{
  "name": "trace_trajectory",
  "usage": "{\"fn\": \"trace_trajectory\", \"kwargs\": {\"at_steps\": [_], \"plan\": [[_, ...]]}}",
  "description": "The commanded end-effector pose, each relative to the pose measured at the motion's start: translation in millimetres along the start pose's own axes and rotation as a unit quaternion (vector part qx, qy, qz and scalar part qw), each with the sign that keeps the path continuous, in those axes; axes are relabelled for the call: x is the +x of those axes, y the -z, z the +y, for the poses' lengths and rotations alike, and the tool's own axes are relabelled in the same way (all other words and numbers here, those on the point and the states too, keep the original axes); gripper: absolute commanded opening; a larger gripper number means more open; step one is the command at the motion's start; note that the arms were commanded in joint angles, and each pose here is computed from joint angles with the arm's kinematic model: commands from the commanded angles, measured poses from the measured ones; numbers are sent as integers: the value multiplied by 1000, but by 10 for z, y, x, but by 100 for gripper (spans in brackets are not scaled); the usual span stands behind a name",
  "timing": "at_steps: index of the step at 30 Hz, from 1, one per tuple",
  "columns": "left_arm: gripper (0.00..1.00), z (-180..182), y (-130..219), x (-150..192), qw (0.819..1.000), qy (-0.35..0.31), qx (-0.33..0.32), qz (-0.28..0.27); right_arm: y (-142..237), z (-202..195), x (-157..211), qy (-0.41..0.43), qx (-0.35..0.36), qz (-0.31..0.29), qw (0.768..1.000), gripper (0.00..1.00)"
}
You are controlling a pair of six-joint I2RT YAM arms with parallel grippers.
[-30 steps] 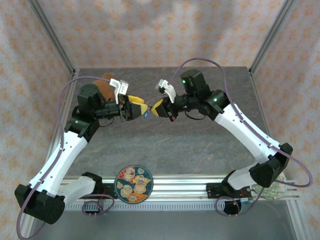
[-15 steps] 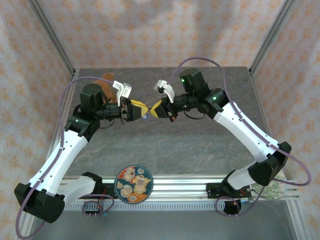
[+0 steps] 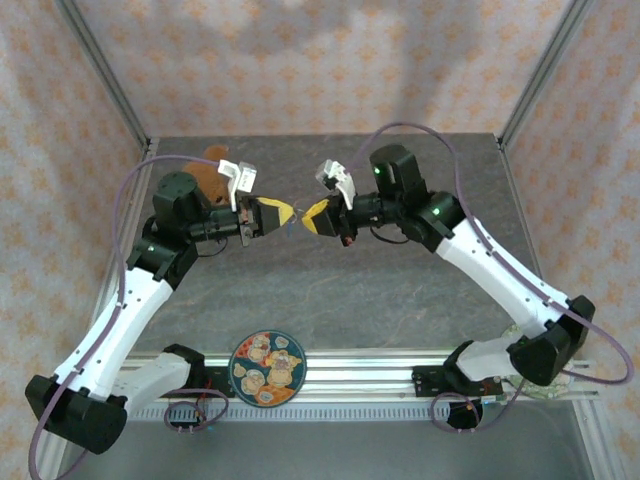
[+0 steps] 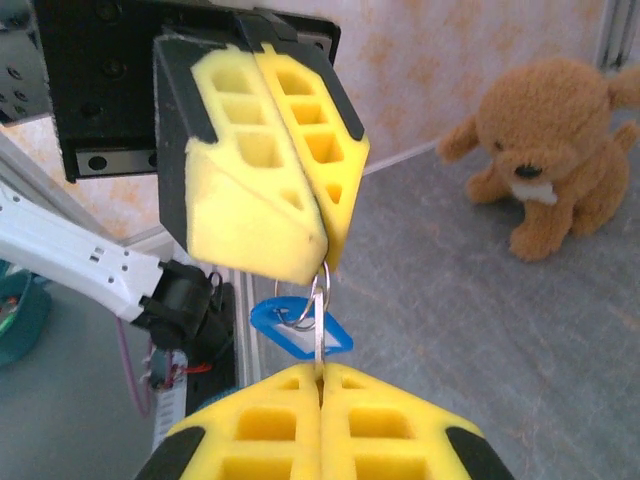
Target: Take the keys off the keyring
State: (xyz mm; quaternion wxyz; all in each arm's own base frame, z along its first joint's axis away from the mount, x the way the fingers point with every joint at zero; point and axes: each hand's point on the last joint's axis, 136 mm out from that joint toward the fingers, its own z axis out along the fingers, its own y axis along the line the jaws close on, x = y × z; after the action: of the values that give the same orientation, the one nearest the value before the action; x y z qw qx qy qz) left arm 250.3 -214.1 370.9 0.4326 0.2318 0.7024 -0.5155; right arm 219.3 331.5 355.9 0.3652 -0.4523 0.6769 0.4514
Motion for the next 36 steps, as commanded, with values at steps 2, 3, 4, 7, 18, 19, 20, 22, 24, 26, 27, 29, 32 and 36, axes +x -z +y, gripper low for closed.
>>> {"fn": "trace_trajectory", "kwargs": {"at_steps": [2, 3, 4, 7, 18, 19, 20, 22, 24, 26, 27, 29, 32, 36], "plan": [[0, -51, 80, -336, 996, -9, -8, -85, 145, 47, -262, 29, 26, -96, 995, 0], [0, -33, 72, -333, 996, -5, -8, -87, 152, 49, -254, 32, 32, -103, 994, 0], [0, -30, 62, -336, 996, -1, -5, -88, 153, 63, -245, 36, 36, -108, 993, 0], [0, -24, 43, -335, 996, 14, 3, -90, 137, 77, -211, 35, 42, -106, 993, 0], [35, 42, 138, -294, 995, -16, -42, -86, 188, -63, -165, -4, 62, -61, 996, 0], [35, 47, 144, -295, 995, -19, -45, -84, 186, -72, -143, -4, 63, -51, 997, 0], [36, 53, 149, -291, 995, -23, -50, -79, 180, -87, -121, -6, 65, -42, 997, 0], [39, 60, 144, -268, 996, -33, -56, -64, 165, -96, -87, -11, 62, -24, 998, 0], [44, 62, 124, -241, 997, -35, -54, -50, 143, -77, -69, -15, 52, -5, 999, 0], [49, 35, 100, -237, 998, -36, -43, -42, 102, -43, -33, -17, 31, 14, 999, 0], [51, 32, 91, -233, 998, -34, -40, -37, 90, -24, -34, -19, 23, 19, 999, 0], [53, -3, 66, -218, 999, -33, -24, -28, 66, 21, -25, -17, 3, 28, 999, 0], [55, -66, 21, -172, 1000, -26, 1, -8, 42, 66, -34, -17, -17, 36, 999, 0], [55, -88, -24, -24, 999, -27, 7, 33, 26, 91, -38, -16, -31, 44, 998, 0]]}}
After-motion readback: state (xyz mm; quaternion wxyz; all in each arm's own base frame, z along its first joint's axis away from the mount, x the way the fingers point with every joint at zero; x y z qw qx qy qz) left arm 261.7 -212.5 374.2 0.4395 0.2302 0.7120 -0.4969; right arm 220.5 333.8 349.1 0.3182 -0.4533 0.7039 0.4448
